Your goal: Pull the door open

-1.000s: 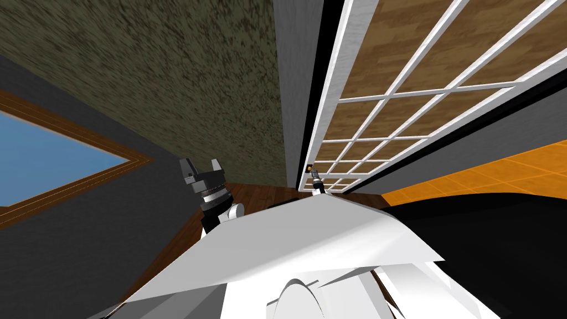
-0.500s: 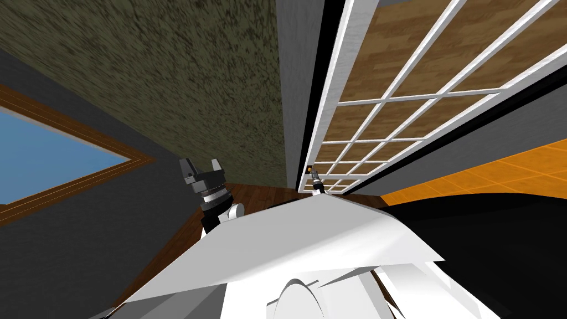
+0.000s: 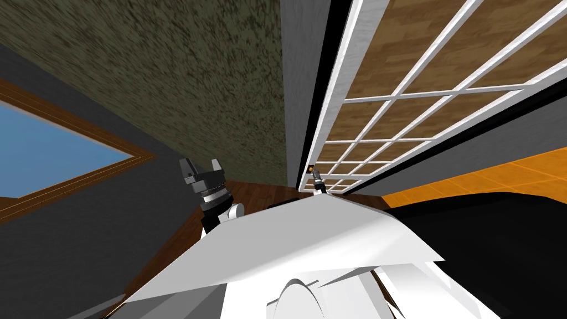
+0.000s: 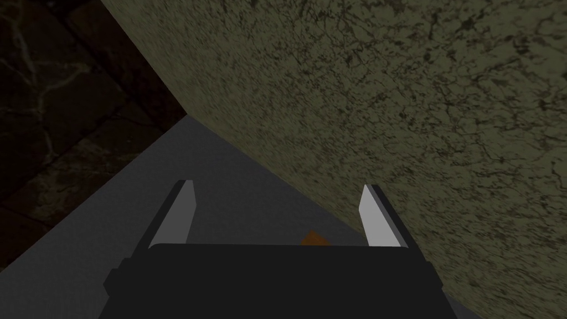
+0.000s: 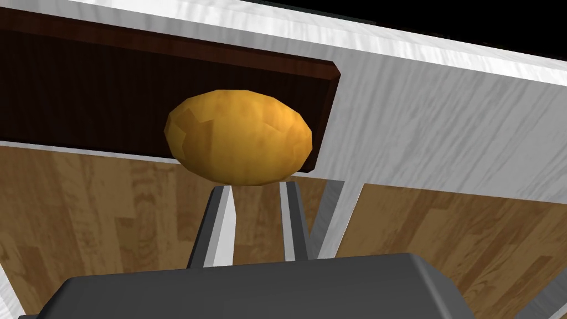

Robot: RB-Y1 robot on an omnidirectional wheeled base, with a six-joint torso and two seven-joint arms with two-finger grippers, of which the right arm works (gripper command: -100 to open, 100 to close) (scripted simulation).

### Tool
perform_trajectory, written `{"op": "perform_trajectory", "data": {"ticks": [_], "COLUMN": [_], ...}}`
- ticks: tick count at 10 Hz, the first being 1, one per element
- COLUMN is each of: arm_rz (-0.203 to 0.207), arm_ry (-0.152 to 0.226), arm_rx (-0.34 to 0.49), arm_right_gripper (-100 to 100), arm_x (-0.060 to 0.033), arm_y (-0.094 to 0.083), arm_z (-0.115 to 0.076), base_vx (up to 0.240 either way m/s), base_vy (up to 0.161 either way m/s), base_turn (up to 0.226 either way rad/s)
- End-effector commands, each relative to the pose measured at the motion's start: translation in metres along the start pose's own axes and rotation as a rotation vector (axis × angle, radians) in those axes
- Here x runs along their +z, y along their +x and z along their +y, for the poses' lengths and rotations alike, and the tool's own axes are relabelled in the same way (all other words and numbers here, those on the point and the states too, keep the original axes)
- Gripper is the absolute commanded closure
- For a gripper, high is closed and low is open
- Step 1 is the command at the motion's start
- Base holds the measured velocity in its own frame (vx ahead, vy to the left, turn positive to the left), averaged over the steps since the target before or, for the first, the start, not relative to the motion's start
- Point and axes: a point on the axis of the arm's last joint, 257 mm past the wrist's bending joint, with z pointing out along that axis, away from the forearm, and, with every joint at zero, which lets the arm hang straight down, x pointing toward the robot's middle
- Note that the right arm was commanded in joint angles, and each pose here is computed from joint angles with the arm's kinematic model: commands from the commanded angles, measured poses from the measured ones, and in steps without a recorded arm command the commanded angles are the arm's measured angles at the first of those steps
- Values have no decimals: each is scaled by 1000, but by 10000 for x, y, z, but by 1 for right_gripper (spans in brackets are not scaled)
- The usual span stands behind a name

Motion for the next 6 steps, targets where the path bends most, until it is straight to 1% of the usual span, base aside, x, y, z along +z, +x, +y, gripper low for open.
{"op": "perform_trajectory", "data": {"ticks": [1, 3, 6], "arm_rz": [9, 0, -16], "arm_ry": [5, 7, 10], "arm_rx": [48, 101, 196], "arm_right_gripper": [100, 100, 100], "arm_x": [-15, -18, -25], "arm_y": [77, 45, -18], "arm_z": [-15, -25, -45], "base_vx": [-41, -41, -68], "base_vy": [-12, -3, -6], "base_turn": [65, 75, 90]}}
